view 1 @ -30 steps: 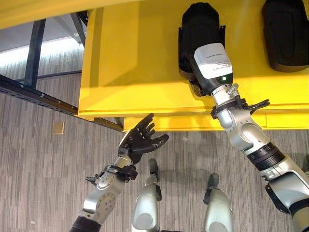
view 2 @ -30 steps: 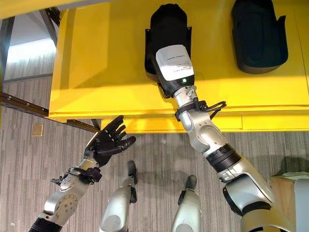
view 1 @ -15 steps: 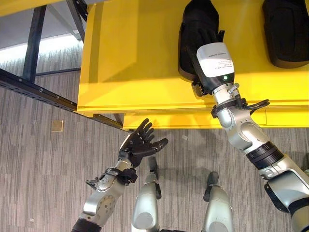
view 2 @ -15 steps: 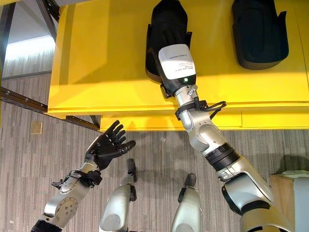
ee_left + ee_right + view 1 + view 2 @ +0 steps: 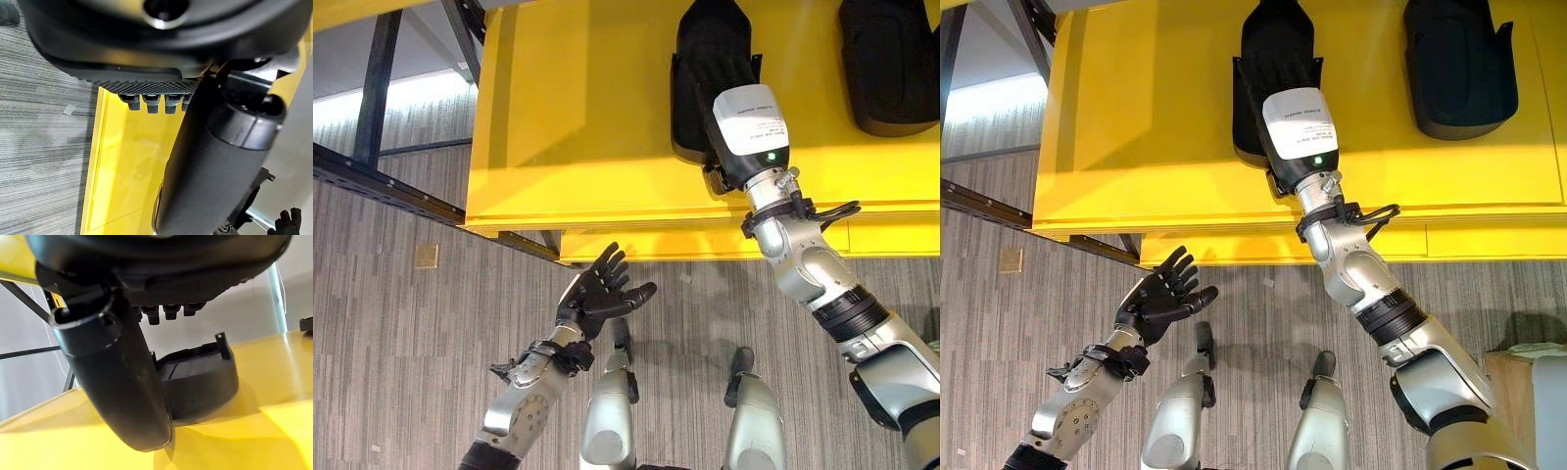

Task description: Move parts from the plastic box to the shelf.

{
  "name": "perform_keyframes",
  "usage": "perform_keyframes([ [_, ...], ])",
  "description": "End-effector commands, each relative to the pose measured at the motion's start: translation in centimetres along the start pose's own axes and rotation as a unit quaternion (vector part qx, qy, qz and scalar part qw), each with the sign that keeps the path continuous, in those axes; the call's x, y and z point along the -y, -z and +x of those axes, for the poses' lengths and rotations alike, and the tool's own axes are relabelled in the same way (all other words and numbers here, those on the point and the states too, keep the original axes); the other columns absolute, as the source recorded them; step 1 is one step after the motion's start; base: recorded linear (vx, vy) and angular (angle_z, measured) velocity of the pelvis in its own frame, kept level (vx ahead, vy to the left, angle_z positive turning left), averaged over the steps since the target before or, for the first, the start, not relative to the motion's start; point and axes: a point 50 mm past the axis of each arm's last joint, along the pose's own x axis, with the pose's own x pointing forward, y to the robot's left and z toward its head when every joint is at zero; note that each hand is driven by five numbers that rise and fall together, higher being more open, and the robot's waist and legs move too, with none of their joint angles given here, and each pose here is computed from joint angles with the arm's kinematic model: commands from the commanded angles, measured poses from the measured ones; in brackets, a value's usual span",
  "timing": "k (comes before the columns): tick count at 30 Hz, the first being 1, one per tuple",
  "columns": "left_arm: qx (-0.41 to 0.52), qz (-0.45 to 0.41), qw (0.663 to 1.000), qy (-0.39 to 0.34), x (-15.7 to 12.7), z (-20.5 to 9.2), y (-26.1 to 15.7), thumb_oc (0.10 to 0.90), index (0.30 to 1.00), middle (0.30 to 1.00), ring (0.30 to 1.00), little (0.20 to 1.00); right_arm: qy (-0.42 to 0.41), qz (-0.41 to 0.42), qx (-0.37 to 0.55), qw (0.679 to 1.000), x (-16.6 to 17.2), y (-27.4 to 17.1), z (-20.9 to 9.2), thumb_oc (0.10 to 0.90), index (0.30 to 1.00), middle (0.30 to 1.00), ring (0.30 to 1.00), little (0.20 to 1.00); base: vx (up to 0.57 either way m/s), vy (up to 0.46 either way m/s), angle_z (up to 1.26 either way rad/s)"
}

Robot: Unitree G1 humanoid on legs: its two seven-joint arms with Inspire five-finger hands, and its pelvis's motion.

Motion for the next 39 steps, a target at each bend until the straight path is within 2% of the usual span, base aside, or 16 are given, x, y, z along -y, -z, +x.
perform_keyframes([
  [1,0.079,0.022,0.995,0.062,2.2,0.5,-3.5,0.9,1.0,1.0,1.0,1.0,0.155,-0.016,0.073,0.985,7.9,-3.0,4.6,0.9,1.0,1.0,1.0,1.0,0.0,0.0,0.0],
  [12,0.072,0.037,0.995,0.067,2.0,0.3,-3.5,0.9,1.0,1.0,1.0,1.0,0.098,-0.016,0.096,0.99,7.3,-3.5,4.4,0.9,1.0,1.0,1.0,1.0,0.0,0.0,0.0],
  [18,0.073,0.034,0.995,0.065,2.0,0.3,-3.7,0.9,1.0,1.0,1.0,1.0,0.12,0.009,0.119,0.986,7.7,-4.3,4.0,0.9,1.0,1.0,1.0,1.0,0.0,0.0,0.0],
  [22,0.074,0.03,0.995,0.063,2.1,0.2,-3.5,0.9,1.0,1.0,1.0,1.0,0.181,0.039,0.116,0.976,8.9,-4.4,3.7,0.9,1.0,1.0,1.0,1.0,0.0,0.0,0.0],
  [33,0.083,0.019,0.995,0.055,2.3,0.2,-3.5,0.9,1.0,1.0,1.0,1.0,0.182,0.068,0.121,0.973,9.8,-4.8,2.6,0.9,1.0,1.0,1.0,1.0,0.0,0.012,-0.03],
  [39,0.088,0.012,0.995,0.05,2.4,0.2,-3.5,0.9,1.0,1.0,1.0,1.0,0.191,0.094,0.089,0.973,10.1,-4.0,2.1,0.9,1.0,1.0,1.0,1.0,0.0,0.008,-0.02],
])
